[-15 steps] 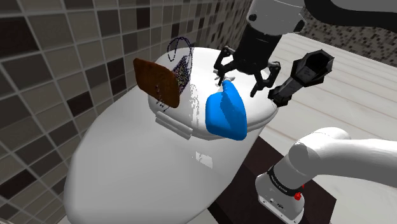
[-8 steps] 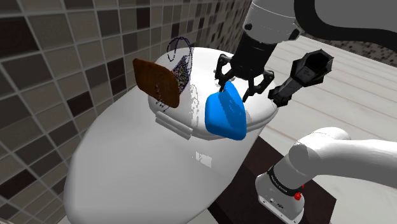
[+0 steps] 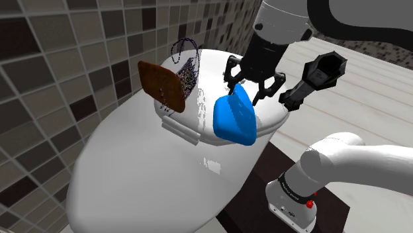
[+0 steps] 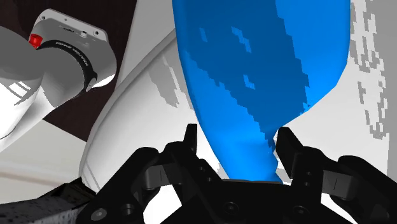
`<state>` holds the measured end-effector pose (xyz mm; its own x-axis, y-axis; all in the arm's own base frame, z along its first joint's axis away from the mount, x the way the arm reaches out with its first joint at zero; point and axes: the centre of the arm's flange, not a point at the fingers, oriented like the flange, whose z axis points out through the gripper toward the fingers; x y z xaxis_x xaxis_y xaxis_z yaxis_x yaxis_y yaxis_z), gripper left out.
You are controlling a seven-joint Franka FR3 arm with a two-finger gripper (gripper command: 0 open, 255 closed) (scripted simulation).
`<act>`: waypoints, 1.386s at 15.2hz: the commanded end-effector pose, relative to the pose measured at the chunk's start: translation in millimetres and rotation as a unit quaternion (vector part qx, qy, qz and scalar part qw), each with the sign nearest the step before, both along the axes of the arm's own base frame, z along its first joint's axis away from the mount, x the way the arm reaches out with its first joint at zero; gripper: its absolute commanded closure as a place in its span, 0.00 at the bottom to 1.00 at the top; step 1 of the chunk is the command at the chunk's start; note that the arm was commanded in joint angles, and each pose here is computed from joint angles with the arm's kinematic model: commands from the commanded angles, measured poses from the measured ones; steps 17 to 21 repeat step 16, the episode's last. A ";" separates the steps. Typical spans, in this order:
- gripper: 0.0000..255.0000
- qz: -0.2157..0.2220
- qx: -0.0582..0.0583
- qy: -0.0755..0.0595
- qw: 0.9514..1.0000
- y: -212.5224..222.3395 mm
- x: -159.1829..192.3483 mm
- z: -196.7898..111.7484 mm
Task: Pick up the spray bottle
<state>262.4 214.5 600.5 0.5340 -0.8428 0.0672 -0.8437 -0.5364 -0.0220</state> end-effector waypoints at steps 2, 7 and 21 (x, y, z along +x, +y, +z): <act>1.00 0.000 0.000 0.002 1.000 0.4 -0.1 12.4; 1.00 0.000 0.000 0.002 1.000 0.4 -0.1 38.8; 1.00 0.000 0.000 0.002 1.000 0.4 -0.1 76.5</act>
